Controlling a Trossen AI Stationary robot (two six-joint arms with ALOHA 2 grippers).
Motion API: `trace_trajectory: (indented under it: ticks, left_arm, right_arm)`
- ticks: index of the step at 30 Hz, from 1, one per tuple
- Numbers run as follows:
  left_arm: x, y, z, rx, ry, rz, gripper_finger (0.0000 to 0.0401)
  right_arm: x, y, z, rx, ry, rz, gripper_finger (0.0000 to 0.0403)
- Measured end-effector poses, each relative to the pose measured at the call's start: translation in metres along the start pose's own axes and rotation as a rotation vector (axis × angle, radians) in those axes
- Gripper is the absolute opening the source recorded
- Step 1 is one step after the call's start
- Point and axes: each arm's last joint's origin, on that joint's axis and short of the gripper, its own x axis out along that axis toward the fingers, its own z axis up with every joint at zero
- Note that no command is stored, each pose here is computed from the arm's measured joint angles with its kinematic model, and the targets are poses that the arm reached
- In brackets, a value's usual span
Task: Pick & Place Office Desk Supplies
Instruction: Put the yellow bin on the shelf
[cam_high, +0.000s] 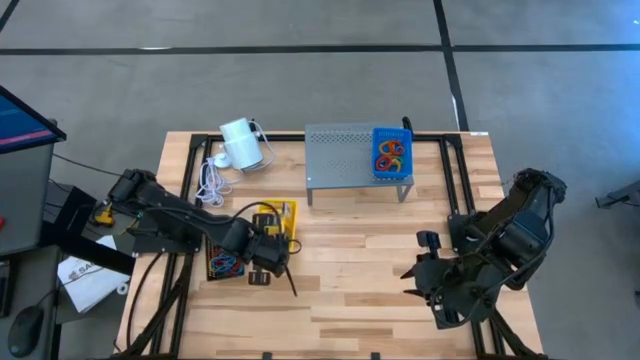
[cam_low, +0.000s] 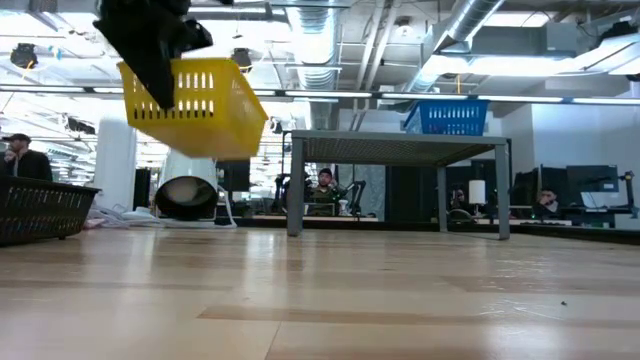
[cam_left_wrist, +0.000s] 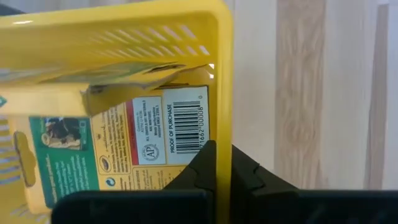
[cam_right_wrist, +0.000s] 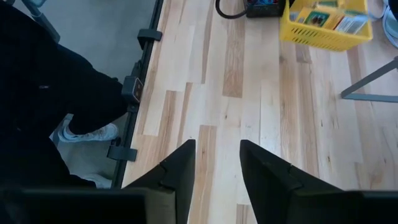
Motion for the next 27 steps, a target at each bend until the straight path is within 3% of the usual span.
trace_trajectory:
  ticks: [15, 27]
  left_arm:
    - [-0.045, 0.025, 0.018, 0.016, -0.042, 0.126, 0.0]
    - [-0.033, 0.087, 0.049, 0.027, -0.179, 0.19, 0.0]
  right_arm:
    - [0.0, 0.0, 0.0, 0.003, 0.0, 0.001, 0.0123]
    - [0.0, 0.0, 0.0, -0.004, 0.0, 0.001, 0.0123]
